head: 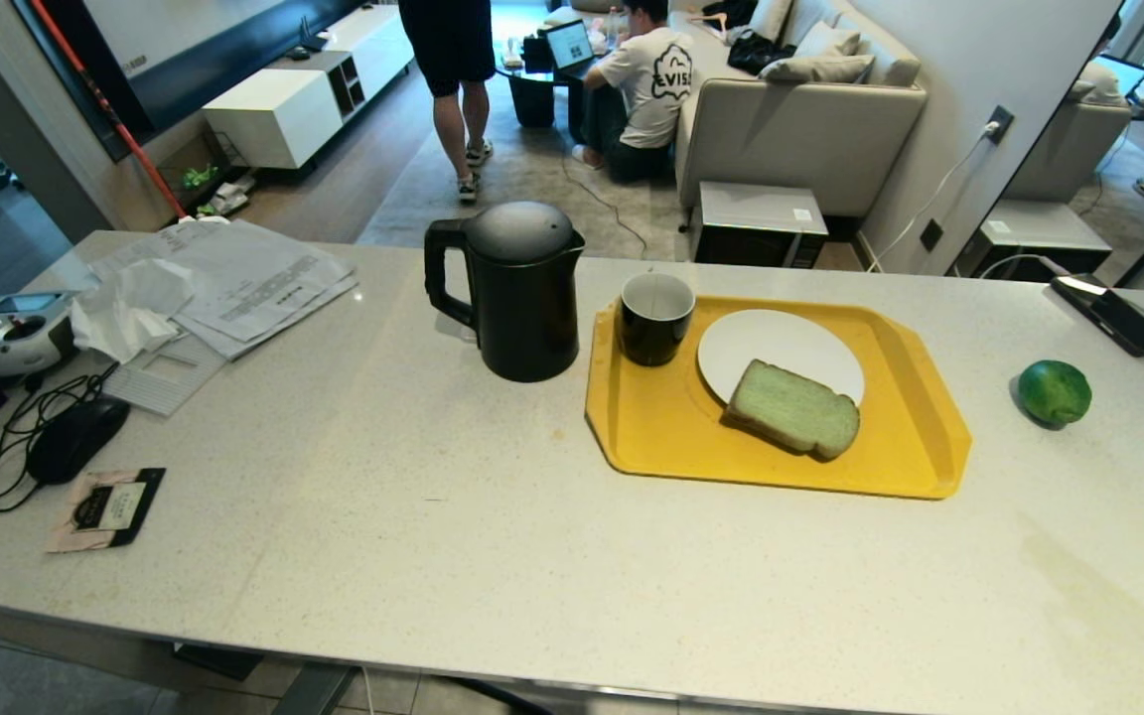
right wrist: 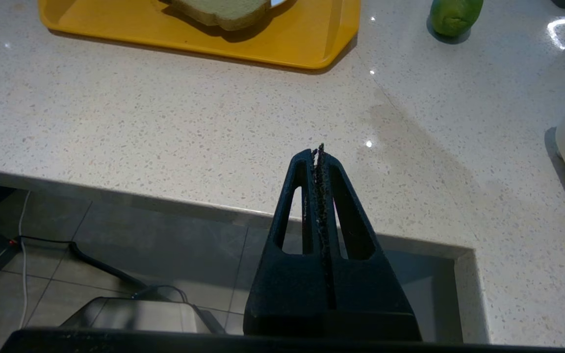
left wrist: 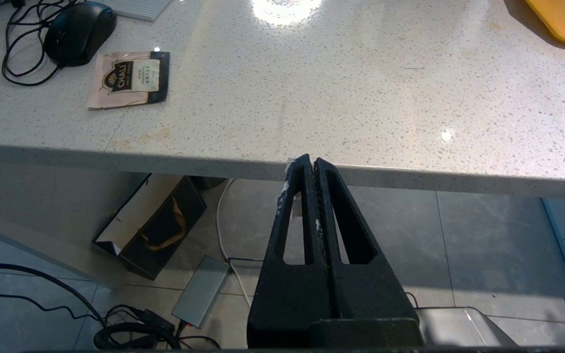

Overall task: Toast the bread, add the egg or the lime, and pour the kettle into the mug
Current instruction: Pick up the bread slice

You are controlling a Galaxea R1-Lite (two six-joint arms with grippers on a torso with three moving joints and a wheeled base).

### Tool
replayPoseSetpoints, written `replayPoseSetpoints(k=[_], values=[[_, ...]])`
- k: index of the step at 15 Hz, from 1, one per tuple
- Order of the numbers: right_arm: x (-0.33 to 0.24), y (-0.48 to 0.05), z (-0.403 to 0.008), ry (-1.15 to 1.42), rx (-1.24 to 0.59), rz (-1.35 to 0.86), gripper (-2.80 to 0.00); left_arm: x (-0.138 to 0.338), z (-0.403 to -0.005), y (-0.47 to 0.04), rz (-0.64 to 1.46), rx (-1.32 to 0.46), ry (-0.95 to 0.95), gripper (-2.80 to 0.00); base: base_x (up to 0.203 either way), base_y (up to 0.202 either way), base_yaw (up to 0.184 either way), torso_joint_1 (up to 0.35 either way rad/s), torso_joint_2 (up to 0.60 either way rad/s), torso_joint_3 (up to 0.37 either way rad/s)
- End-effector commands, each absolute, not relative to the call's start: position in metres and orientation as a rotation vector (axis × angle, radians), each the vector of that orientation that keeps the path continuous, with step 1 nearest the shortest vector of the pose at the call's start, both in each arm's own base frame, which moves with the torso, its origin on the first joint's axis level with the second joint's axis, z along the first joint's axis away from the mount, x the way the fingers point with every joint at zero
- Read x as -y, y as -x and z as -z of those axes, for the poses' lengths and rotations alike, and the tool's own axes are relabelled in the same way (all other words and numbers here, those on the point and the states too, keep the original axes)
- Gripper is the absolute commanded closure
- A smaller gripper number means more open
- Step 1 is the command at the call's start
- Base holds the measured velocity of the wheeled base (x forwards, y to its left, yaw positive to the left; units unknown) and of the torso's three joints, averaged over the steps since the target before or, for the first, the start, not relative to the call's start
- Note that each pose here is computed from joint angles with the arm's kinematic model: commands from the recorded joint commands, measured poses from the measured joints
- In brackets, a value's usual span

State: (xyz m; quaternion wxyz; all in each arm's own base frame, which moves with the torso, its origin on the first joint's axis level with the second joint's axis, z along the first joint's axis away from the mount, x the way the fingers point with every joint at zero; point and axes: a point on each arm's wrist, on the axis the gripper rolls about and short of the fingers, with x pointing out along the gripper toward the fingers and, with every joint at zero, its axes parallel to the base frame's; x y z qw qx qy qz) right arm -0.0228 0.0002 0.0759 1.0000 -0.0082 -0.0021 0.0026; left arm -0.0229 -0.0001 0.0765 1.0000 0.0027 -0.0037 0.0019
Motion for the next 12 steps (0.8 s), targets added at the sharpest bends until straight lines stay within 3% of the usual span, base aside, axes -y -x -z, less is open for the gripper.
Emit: replayPoseSetpoints(k=[1, 12], values=[[-0.0002, 0.0228, -0.0760, 0.017, 0.005, -0.006, 0.00, 0.0001, -0.0766, 0.0228, -0.005, 0.006, -0.006, 0.00, 0.000, 0.000, 0.000, 0.000, 0.00, 0.000], [-0.0002, 0.0227, -0.0760, 0.017, 0.003, -0.006, 0.00, 0.0001, -0.0766, 0.0228, -0.005, 0.006, -0.006, 0.00, 0.000, 0.000, 0.000, 0.000, 0.00, 0.000]])
